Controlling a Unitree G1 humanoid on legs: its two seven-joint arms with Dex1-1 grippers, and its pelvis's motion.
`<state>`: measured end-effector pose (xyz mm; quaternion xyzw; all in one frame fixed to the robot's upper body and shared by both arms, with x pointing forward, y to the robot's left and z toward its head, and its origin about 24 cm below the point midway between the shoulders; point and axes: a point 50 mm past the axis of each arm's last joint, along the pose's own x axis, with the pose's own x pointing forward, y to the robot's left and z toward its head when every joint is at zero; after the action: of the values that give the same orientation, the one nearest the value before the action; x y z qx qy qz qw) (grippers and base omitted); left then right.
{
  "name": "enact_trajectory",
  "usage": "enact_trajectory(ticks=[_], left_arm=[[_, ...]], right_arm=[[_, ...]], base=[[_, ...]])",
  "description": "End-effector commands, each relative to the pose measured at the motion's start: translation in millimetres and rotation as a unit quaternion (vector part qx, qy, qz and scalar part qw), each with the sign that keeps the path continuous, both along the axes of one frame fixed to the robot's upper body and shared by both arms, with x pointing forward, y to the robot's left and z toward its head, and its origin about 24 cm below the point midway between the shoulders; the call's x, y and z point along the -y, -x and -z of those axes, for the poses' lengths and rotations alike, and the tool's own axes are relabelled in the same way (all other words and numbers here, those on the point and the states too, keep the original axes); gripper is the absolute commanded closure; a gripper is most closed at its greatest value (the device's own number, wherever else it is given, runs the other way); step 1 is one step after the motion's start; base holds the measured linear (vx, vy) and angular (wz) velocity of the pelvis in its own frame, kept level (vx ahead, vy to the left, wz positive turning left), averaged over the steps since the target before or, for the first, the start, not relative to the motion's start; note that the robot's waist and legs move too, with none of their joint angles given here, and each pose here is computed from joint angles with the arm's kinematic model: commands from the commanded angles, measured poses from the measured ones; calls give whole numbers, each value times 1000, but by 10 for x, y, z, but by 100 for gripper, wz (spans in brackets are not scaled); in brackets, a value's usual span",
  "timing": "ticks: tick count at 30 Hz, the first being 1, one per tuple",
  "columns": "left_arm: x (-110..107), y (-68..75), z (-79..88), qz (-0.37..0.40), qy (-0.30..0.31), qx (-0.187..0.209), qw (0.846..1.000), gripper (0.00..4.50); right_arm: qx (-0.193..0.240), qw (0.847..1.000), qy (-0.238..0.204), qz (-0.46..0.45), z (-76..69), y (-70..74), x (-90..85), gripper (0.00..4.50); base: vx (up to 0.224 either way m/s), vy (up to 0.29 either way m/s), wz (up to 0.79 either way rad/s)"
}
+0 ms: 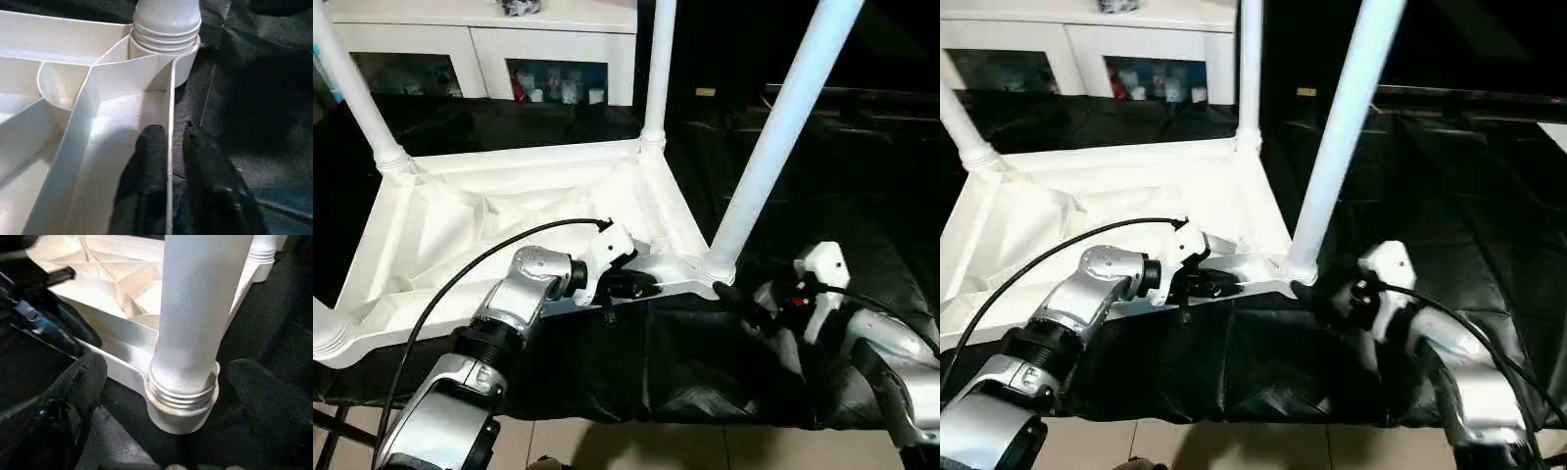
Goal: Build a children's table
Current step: Rotate leg to tighten
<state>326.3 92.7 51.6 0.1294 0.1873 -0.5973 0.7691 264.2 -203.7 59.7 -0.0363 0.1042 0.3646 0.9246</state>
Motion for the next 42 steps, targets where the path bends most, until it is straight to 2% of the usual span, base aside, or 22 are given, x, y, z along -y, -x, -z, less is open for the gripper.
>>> enact_trajectory(ticks=[1,2,8,16,18,20,21,22,26,27,30,33,37,39,42], left_arm=[[-22,13,107,1,-35,-10,999,341],[-30,-16,107,-8,-47,6,999,332],[-40,-31,94,10,-63,-12,998,332],[-55,-91,76,6,-75,-22,997,413],[-47,-94,69,7,-69,-21,997,417],[-45,-97,60,8,-63,-20,998,447],[-43,-99,58,8,-59,-18,998,447],[-43,-99,58,8,-59,-18,998,450],[-40,-90,54,13,-39,-26,999,450],[-41,-88,55,14,-36,-28,999,450],[-56,-73,63,18,-32,-35,999,450],[-68,-63,72,20,-31,-39,999,450],[-94,-57,84,23,-34,-44,998,450],[-110,-60,82,23,-35,-45,998,450],[-123,-65,81,22,-38,-46,998,450]], right_arm=[[14,1000,18,6,-13,-65,-11,0],[20,999,28,12,-14,-96,-13,0],[24,999,43,-3,-17,-190,-80,0],[15,997,57,-40,21,-322,-164,0],[6,997,57,-48,48,-349,-175,28],[-1,997,56,-58,66,-380,-194,35],[-5,996,56,-62,77,-402,-202,38],[-5,996,56,-62,77,-402,-202,65],[-18,995,61,-73,118,-455,-220,85],[-20,995,59,-75,124,-464,-224,108],[-24,995,46,-82,116,-490,-247,129],[-29,995,46,-89,128,-493,-256,162],[-35,993,48,-102,159,-506,-271,176],[-40,992,51,-112,175,-506,-283,202],[-44,991,50,-119,186,-504,-294,215]], base=[[0,0,0],[0,0,0],[0,0,0],[0,0,0],[0,0,0],[0,0,0],[0,0,0],[0,0,0],[0,0,0],[0,0,0],[0,0,0],[0,0,0],[0,0,0],[0,0,0],[0,0,0]])
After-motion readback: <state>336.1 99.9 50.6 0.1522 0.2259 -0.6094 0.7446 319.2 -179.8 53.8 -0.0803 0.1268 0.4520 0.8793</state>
